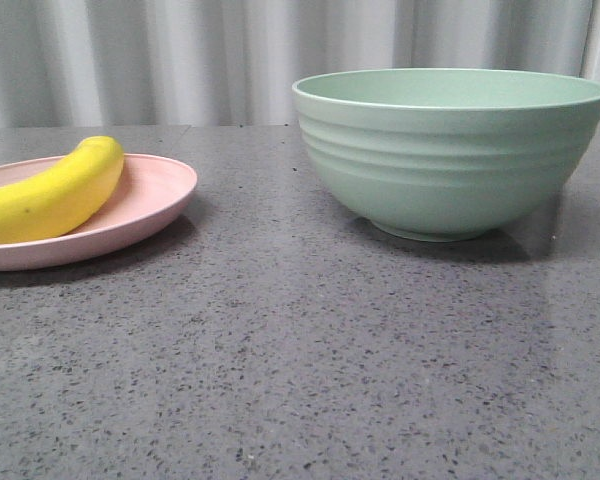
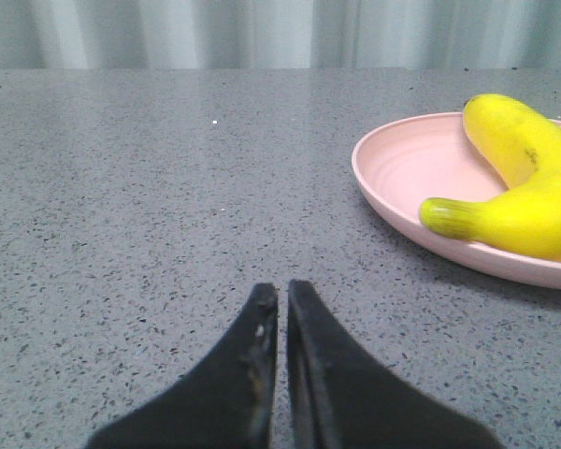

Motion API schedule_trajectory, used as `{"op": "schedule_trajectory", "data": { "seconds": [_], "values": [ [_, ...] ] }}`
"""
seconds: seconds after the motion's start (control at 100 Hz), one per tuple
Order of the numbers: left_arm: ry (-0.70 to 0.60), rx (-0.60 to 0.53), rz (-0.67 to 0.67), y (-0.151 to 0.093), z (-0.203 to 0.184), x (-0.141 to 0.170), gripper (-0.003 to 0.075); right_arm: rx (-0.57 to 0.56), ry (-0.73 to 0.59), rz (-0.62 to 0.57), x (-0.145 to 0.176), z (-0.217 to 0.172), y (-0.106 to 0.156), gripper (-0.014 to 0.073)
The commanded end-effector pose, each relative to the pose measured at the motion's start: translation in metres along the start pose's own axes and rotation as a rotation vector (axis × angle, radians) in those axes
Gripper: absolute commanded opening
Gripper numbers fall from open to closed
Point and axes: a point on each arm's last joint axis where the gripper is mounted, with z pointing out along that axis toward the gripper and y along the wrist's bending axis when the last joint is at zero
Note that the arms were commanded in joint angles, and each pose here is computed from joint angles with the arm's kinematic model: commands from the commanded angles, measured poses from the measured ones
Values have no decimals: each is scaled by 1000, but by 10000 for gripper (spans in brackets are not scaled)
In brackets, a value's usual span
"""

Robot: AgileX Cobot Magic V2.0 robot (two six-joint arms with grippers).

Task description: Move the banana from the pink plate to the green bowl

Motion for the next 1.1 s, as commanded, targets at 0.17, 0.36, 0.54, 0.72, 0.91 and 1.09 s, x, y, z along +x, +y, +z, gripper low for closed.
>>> {"op": "schedule_trajectory", "data": {
  "seconds": [0.17,0.36,0.54,0.72,0.91,1.09],
  "values": [
    [-174,20,-65,-1,-3,-12,-19,0,-155,-22,-15,-3,0,-72],
    [-198,25,-66,-3,-10,-32,-19,3,-182,-21,-41,-11,1,-71],
    [-215,29,-66,-5,-17,-62,-19,8,-60,7,-61,-15,1,-71],
    [-179,25,-62,-6,-13,-86,-19,-23,25,109,-75,-9,4,-71],
    [-154,23,-62,-7,-4,-103,-18,-17,107,113,-79,5,4,-71],
    [-162,20,-63,-7,8,-107,69,-25,62,150,-85,10,5,-72]
  ]
}}
